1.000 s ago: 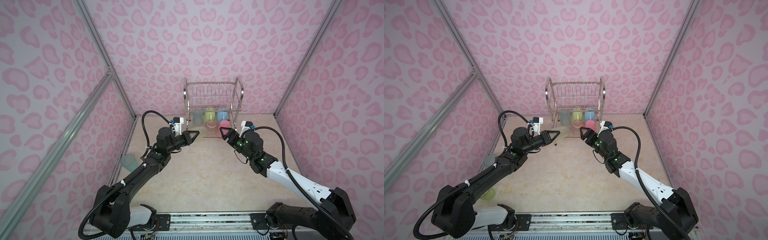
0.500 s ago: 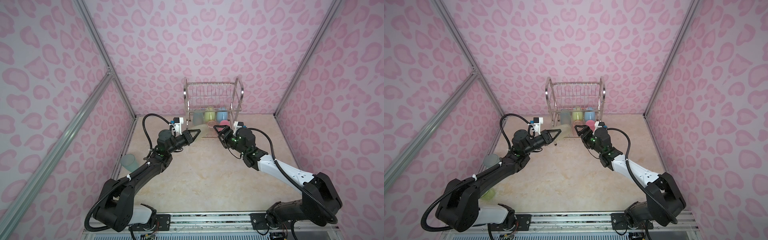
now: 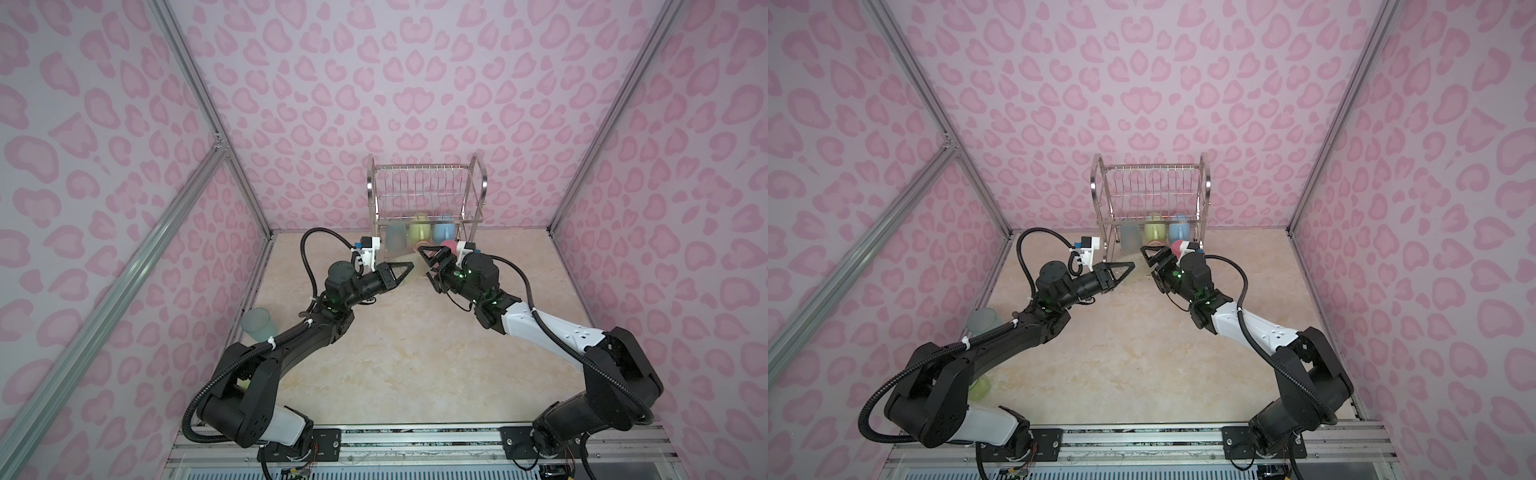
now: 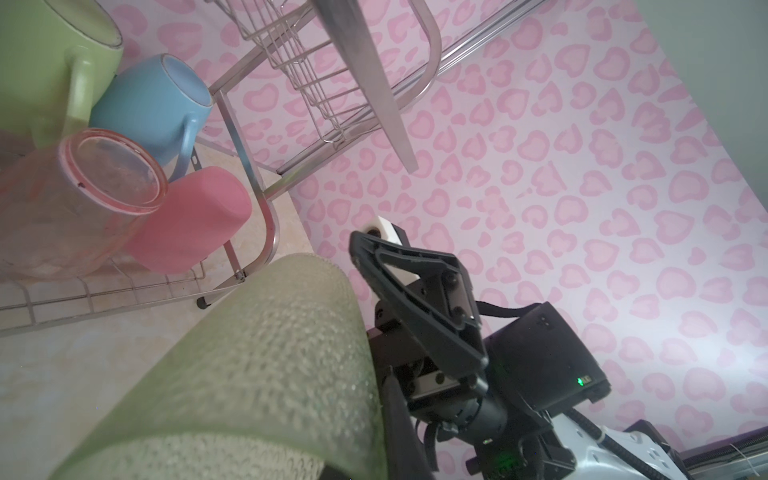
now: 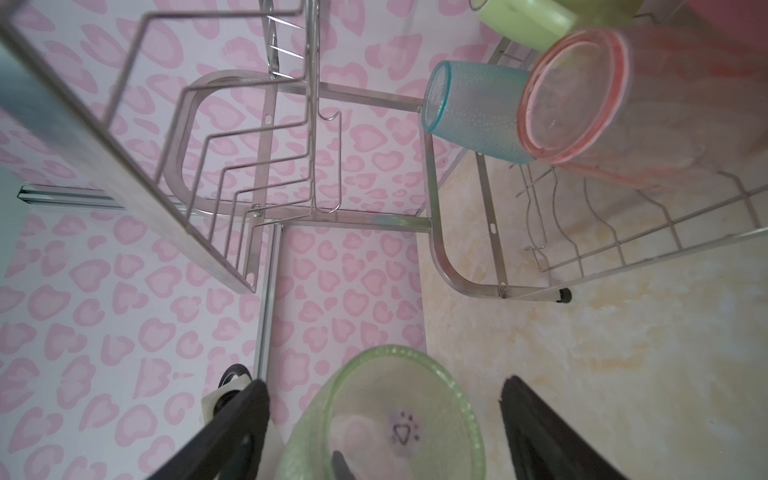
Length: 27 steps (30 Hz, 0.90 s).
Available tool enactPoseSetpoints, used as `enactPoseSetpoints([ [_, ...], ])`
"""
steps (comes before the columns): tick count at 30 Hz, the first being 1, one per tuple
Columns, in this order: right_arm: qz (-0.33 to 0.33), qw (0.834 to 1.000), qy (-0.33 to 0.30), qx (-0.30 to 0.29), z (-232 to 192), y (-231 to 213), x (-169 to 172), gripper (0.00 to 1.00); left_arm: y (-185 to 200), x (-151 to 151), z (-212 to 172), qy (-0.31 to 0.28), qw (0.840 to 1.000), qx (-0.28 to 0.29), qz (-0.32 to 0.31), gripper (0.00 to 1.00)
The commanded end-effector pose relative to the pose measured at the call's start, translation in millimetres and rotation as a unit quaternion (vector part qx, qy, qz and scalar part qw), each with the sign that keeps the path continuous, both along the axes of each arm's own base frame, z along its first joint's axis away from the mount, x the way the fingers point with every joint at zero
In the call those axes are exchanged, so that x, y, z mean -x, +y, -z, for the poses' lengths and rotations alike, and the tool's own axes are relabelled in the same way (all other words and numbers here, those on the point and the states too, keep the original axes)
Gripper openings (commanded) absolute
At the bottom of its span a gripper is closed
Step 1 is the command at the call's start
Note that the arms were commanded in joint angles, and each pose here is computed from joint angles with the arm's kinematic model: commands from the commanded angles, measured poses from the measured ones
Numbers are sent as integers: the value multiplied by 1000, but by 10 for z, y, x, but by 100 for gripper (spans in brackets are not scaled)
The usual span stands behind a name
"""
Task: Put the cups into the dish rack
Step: 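Close the right gripper on the frosted green cup base while the left gripper holds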
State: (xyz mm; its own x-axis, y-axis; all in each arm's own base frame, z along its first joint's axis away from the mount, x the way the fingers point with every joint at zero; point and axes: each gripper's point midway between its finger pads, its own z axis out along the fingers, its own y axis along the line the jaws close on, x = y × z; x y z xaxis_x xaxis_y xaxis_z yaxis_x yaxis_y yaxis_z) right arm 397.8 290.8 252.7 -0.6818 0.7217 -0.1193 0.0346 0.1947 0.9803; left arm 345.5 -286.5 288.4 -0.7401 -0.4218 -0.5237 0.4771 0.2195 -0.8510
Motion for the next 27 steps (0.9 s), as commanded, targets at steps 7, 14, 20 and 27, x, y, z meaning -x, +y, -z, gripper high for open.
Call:
enactPoseSetpoints([
  [7,-8,999,7,-47,-13,151,-42,79,20,-10,-138,-37,999,5,-11,3],
  [14,-7,999,6,-52,-3,168,-65,71,3,-26,-76,-31,999,1,-10,4],
  [20,-5,999,6,-47,41,177,-88,59,12,-39,-9,-23,1000,-7,-15,11],
  [27,6,1000,-8,-22,44,125,-115,52,28,-61,73,-12,999,-21,-23,30],
])
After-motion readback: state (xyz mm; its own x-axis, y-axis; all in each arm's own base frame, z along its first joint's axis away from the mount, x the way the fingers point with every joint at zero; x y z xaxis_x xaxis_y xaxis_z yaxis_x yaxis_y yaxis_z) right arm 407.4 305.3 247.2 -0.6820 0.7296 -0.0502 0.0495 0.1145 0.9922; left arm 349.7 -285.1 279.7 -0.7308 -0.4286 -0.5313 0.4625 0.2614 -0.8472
